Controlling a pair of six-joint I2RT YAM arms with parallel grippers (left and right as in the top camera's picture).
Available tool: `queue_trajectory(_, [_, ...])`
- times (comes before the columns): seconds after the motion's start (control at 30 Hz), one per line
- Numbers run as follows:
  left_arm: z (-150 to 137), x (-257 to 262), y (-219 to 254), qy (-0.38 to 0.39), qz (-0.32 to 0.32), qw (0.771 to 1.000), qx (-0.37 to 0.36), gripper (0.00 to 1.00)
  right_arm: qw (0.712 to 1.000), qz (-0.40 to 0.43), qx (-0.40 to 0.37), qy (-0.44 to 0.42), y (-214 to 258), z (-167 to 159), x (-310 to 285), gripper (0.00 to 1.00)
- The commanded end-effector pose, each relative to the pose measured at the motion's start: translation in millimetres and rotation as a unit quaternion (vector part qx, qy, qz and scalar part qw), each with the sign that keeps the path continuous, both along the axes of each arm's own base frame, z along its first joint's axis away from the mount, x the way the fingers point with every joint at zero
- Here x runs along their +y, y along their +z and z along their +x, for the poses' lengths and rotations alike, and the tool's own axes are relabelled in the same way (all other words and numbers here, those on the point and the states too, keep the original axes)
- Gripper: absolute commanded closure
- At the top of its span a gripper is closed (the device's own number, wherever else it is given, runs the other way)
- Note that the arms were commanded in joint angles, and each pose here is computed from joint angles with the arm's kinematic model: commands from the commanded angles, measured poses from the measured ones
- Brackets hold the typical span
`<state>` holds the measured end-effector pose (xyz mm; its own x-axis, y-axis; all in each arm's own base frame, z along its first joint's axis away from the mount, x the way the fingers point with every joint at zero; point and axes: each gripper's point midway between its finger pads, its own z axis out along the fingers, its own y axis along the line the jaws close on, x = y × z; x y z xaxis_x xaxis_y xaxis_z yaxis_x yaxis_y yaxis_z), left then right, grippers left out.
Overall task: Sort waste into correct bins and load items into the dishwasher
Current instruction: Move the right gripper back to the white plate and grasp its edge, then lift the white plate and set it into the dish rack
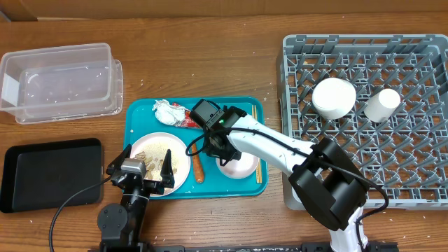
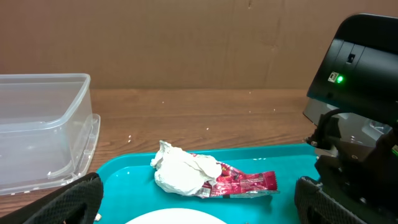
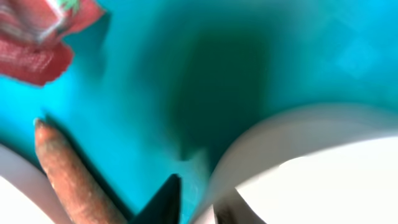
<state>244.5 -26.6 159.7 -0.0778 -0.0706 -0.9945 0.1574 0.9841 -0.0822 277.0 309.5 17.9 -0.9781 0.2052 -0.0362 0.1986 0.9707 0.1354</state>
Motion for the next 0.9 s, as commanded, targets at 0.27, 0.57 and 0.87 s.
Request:
queue_trajectory(0.27, [-0.3,0.1,0.2,0.001,0.012,1.000,-0.005,0.00,0.999,0.012,-0.024,0.019,62.8,12.0,1.7,0.96])
queue_trajectory(0.57, [-0.3,0.0,0.2,0.001,0.012,1.000,-0.005,0.00,0.992,-0.004,-0.103,-0.077,157.9,53.7,-108.8,0.96])
queue_trajectory(0.87, [-0.3,0.1,0.2,0.001,0.011,1.000,-0.005,0.00,0.987,0.066,-0.125,-0.071,196.0,83.9,-211.0,0.96])
